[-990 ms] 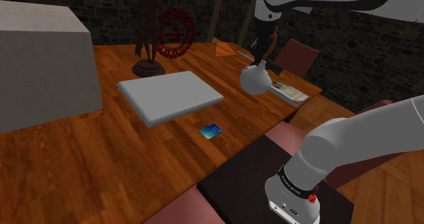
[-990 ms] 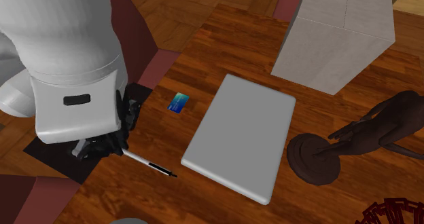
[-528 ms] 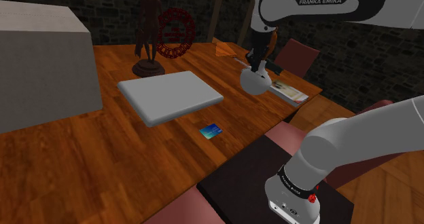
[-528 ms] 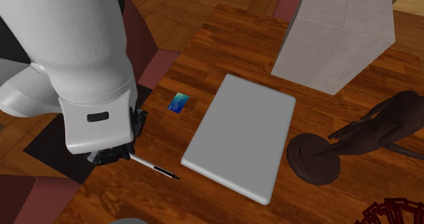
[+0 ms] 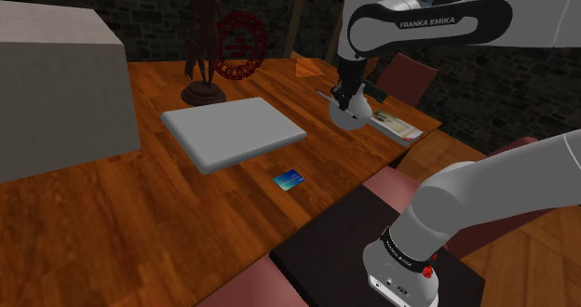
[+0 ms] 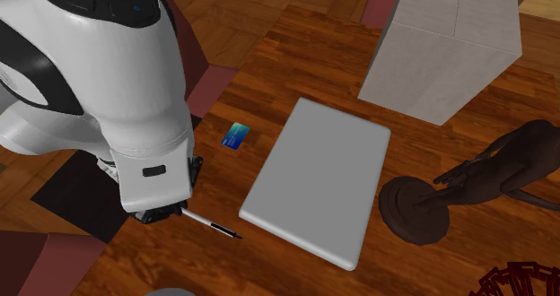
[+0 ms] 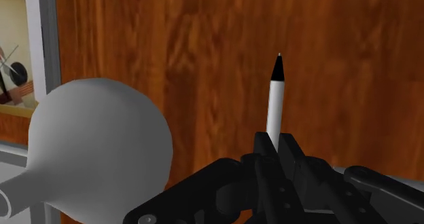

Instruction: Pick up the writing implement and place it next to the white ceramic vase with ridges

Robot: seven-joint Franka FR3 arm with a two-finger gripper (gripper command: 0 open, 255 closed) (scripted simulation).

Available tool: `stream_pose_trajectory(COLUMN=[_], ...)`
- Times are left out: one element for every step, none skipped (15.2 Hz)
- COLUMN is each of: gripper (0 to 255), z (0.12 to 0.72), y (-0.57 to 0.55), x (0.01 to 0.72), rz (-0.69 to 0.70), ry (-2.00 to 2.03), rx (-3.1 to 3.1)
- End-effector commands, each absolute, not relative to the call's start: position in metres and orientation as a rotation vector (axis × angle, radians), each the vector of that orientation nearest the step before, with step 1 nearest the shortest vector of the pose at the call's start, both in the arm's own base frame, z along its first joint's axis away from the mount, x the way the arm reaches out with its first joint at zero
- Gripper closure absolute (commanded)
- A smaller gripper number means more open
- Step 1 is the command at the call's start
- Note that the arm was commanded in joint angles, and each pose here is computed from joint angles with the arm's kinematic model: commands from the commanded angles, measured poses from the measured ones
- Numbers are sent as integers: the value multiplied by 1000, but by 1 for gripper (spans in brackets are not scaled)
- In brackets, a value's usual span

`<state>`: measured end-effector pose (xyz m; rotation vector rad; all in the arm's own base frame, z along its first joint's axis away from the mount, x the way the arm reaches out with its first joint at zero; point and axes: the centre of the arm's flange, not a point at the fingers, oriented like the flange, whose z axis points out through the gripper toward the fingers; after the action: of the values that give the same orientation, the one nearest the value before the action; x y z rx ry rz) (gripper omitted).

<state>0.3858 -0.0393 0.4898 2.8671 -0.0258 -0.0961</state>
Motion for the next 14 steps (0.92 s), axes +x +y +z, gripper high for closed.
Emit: stream_pose_trajectory(gripper=[255,255,255,255,255,255,255,255,255,255,255,255,255,255], z=[479,474,468,463,458,453,447,442,437,431,426,421,416,410], y=[-39,-39,-39,-39,-39,-39,-39,-39,-39,-39,-39,-39,-39,-39], x=[385,385,385,385,385,385,385,385,385,385,385,385,385,385], rz=[-95,-95,-95,-95,-95,-95,-95,-95,-95,-95,-95,-95,-95,-95], ry=[-26,-26,-26,-26,-26,-26,-26,-26,-26,-26,-26,-26,-26,-26], rx=[2867,2867,2867,2867,2867,2867,2867,2867,2867,2867,2867,2867,2867,2867])
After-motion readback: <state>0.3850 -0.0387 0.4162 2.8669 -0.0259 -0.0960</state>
